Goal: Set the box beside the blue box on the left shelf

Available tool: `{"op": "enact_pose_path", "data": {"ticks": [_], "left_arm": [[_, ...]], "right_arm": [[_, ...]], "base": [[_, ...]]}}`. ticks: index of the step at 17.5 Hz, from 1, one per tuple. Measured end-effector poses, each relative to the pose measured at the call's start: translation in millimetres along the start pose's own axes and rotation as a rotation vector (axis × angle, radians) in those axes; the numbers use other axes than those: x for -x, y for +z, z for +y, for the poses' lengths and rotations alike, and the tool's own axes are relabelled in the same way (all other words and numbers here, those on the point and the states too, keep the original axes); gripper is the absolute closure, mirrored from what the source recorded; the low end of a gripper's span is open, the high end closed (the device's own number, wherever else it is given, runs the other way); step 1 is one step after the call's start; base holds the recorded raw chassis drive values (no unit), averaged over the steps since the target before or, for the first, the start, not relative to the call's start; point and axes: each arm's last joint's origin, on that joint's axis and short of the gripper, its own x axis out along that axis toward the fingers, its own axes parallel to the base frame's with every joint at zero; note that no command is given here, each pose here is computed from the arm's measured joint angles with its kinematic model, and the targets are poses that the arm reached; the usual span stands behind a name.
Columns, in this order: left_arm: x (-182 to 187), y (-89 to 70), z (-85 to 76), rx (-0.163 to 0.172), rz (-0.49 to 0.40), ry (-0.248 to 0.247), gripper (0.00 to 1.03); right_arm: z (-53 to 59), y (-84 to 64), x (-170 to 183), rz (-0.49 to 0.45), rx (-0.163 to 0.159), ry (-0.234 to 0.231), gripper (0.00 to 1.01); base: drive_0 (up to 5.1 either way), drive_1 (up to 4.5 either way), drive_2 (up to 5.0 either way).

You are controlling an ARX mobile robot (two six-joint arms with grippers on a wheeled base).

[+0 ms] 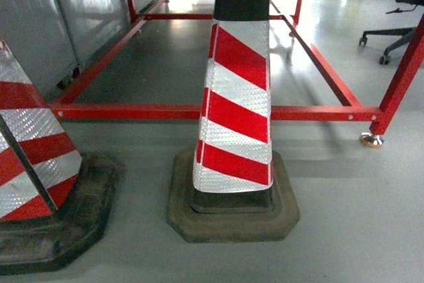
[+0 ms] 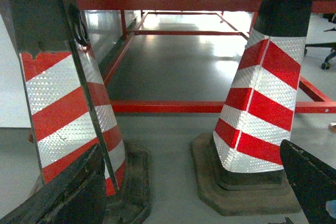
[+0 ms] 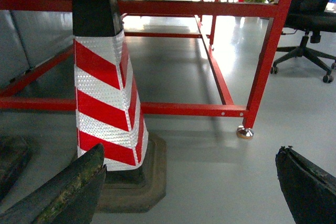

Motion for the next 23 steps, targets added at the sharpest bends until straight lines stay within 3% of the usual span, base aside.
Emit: {"op": "enact_pose_path", "data": {"ticks": [23], "left_arm": [[0.0, -0.1, 0.0, -0.009, 0.001, -0.002, 0.05]], "right_arm": [[0.0, -0.1, 0.0, 0.001, 0.002, 0.000, 0.03]], "base": [[0.0, 0.00, 0.0]]}}
